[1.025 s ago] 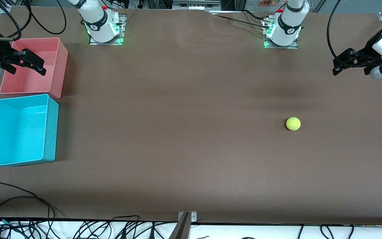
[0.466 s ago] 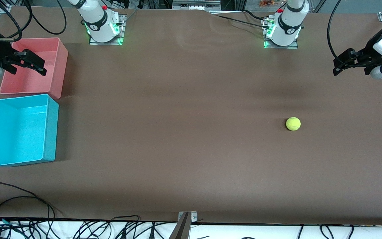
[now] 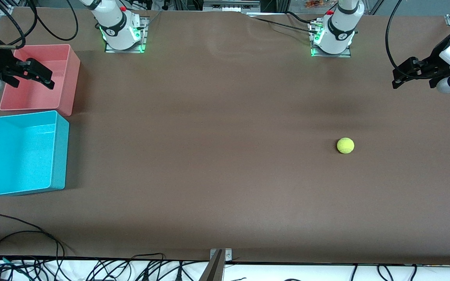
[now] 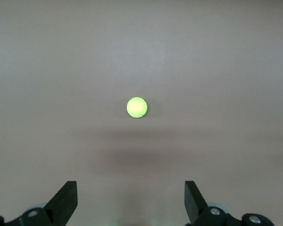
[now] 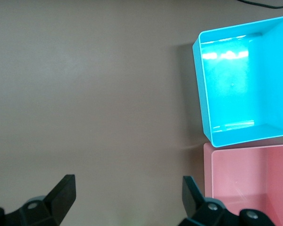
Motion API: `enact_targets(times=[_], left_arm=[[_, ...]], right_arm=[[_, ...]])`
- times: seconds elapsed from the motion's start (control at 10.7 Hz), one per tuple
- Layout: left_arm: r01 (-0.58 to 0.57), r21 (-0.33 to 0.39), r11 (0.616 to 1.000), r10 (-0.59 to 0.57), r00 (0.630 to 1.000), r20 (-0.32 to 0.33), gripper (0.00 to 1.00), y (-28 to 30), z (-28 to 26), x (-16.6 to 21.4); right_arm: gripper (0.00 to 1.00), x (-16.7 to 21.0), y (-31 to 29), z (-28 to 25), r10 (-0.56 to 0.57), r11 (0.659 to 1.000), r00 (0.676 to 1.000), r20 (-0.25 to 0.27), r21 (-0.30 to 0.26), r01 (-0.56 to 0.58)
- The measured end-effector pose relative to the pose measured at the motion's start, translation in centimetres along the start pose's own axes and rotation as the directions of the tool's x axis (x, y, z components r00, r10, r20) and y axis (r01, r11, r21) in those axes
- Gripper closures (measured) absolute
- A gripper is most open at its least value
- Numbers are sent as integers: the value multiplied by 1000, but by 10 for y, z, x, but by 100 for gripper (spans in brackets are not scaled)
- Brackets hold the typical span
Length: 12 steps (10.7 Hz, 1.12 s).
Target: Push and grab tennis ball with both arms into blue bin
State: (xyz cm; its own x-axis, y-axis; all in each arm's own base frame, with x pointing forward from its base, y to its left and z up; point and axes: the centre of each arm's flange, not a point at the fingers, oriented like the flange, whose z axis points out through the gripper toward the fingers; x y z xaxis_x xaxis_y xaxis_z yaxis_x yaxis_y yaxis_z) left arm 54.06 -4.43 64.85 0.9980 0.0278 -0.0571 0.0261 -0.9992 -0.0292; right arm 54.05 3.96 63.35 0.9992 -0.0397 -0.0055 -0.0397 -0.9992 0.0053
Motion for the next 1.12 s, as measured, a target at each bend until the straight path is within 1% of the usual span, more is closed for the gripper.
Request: enact_targets(times=[0.28,0.93,1.12], left_arm=[[0,0,1000,0,1000,0,0,0,0,0],[0,0,1000,0,1000,0,0,0,0,0],[0,0,1000,0,1000,0,0,0,0,0]], right_arm=[[0,4,0,6,0,1000,1000,6,0,0],[0,5,-2,4,-5,1000,1000,-9,2,5],[0,7,-2,3,-16,1000,1000,-22,3,16]])
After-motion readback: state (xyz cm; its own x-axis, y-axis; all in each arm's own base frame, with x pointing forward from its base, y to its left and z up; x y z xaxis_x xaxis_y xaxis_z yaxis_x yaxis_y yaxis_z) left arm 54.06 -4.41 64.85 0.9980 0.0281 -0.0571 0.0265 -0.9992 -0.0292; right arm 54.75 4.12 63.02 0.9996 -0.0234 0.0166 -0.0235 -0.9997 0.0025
